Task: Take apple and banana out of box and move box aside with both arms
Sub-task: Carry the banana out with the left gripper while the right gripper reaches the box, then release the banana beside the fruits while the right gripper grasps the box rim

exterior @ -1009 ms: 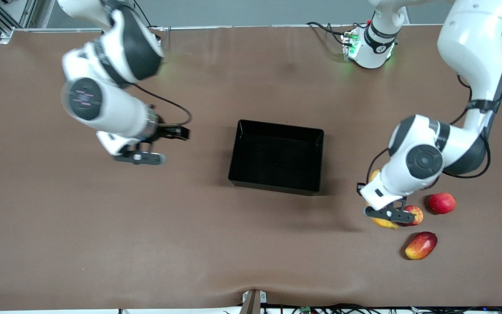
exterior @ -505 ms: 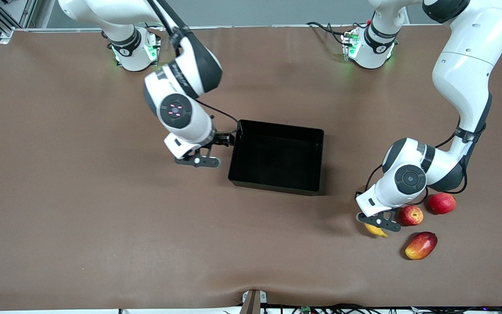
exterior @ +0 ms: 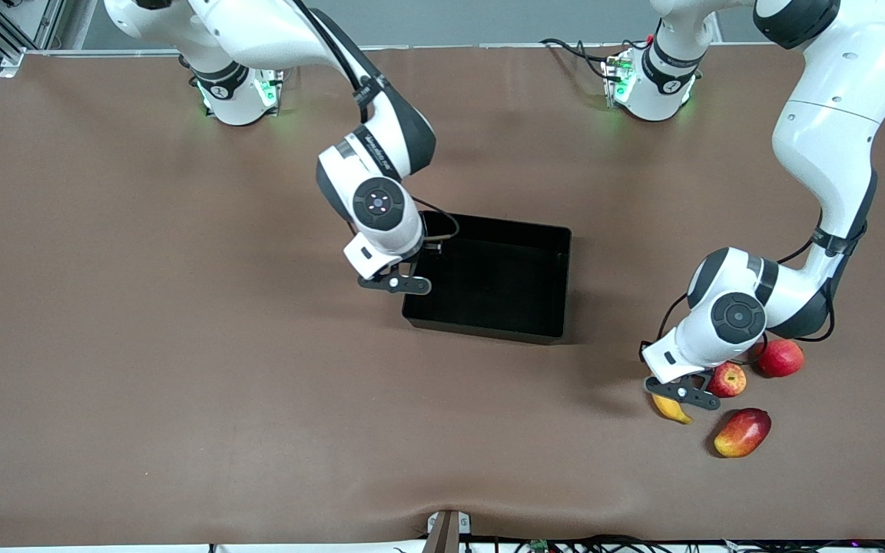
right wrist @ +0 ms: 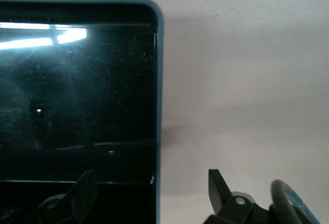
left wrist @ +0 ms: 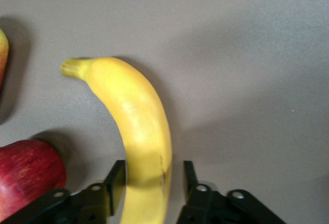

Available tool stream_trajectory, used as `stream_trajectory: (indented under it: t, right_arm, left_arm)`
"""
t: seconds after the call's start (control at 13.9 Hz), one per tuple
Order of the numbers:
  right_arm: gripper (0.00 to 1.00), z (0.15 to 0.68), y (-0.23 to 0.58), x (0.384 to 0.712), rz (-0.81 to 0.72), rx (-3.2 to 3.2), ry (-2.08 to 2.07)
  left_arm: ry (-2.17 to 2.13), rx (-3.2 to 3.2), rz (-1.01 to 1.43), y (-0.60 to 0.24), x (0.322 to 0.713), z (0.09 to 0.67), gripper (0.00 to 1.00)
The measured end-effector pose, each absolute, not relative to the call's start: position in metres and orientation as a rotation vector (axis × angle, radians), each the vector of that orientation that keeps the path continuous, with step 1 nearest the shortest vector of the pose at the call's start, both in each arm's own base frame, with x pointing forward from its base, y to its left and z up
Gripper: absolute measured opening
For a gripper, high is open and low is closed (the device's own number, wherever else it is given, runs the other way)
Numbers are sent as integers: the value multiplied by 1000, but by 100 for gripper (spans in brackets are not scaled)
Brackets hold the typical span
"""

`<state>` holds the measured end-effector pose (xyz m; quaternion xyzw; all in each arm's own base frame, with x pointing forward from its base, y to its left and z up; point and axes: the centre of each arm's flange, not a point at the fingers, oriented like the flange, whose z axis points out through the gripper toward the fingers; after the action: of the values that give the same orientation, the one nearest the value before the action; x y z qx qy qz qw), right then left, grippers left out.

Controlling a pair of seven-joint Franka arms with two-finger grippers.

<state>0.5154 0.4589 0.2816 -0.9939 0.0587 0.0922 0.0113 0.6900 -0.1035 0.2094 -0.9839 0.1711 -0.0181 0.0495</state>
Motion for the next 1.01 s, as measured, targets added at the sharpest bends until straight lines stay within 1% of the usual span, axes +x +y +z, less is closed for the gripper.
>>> stream_trajectory:
  t: [0.07,0.22,0.29,0.43,0.58,0.65,0.86,1.01]
  right_arm:
    - [94,275,461,513,286,-3108,177]
    - [74,266,462,512,288,-3119,170]
    - [60,265,462,512,287,-3121,170]
    - [37,264,462,513,287,-3122,171]
    - [19,264,460,514,285,-3124,175]
    - [7,265,459,515,283,-3124,181]
    - [6,278,454,521,279,-3122,194]
    - [6,304,436,534,285,-3113,238]
  left_arm:
    - [520,-2997,-61,-103,691,211,70]
    - [514,-2989,-95,-103,695,228,91]
    - [508,-2974,-105,-102,697,245,99]
    - [482,-2944,-147,-103,700,299,100]
    - [416,-2944,-238,-99,699,367,100]
    - [364,-2948,-271,-90,695,401,100]
    - [205,-2960,-257,-62,668,488,100]
    - [130,-2941,-213,-50,642,536,100]
